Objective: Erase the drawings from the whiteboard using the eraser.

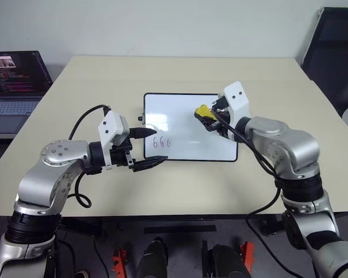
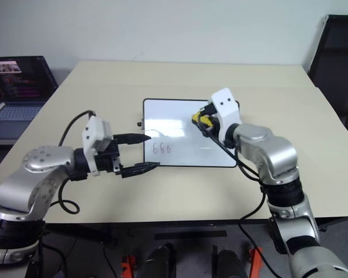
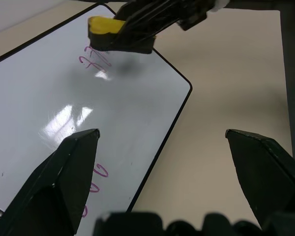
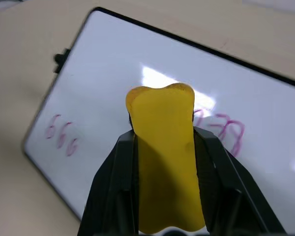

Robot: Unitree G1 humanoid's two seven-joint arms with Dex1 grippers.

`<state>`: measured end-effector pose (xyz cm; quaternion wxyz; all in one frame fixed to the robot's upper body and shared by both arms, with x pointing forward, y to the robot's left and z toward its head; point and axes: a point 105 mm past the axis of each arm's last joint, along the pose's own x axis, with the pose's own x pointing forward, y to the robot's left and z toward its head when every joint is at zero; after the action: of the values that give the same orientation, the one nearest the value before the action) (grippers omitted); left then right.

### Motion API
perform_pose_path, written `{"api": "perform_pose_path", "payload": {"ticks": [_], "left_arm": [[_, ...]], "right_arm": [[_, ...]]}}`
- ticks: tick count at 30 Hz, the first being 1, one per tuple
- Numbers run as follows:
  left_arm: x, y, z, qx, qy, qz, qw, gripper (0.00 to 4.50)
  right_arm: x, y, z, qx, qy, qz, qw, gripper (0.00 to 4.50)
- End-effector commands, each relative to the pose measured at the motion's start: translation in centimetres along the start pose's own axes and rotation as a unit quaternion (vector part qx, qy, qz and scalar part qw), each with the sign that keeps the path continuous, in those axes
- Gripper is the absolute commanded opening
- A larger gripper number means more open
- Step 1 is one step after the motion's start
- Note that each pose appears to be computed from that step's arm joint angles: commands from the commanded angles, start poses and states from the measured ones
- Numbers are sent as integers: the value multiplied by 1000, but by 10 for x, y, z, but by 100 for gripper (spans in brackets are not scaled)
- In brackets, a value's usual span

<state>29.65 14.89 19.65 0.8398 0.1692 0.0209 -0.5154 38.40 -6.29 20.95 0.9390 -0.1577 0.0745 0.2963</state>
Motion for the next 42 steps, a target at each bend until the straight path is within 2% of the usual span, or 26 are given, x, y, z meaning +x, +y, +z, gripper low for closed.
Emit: {"api": "perform_pose_path", "payload": {"ticks": [1, 6, 12, 14, 19, 27, 32, 39, 42], "left_arm": [[-3, 2, 11, 29, -7, 3, 1000, 450], [-5, -1, 12, 30, -5, 4, 1000, 450], [-7, -1, 12, 29, -1, 6, 1000, 450], [-8, 0, 11, 30, 1, 8, 1000, 450], [-9, 2, 13, 32, 3, 10, 999, 450], [-11, 2, 13, 33, 6, 12, 999, 450], [-12, 2, 13, 32, 5, 12, 999, 450], [-13, 2, 13, 31, 5, 12, 999, 450], [-13, 2, 12, 31, 5, 12, 999, 450]], "right_arm": [[10, -8, 15, -56, -26, -18, 998, 115], [22, -13, 3, -74, -8, -17, 997, 115], [24, -4, -16, -119, 36, 33, 992, 115], [26, -6, -14, -123, 33, 28, 991, 115], [35, -29, 4, -149, 10, -43, 988, 115], [35, -8, -24, -231, 65, 29, 970, 114], [35, -36, -6, -263, 35, -58, 962, 114], [23, -19, -48, -303, 109, 38, 946, 114], [22, -26, -45, -304, 106, 19, 947, 114]]}}
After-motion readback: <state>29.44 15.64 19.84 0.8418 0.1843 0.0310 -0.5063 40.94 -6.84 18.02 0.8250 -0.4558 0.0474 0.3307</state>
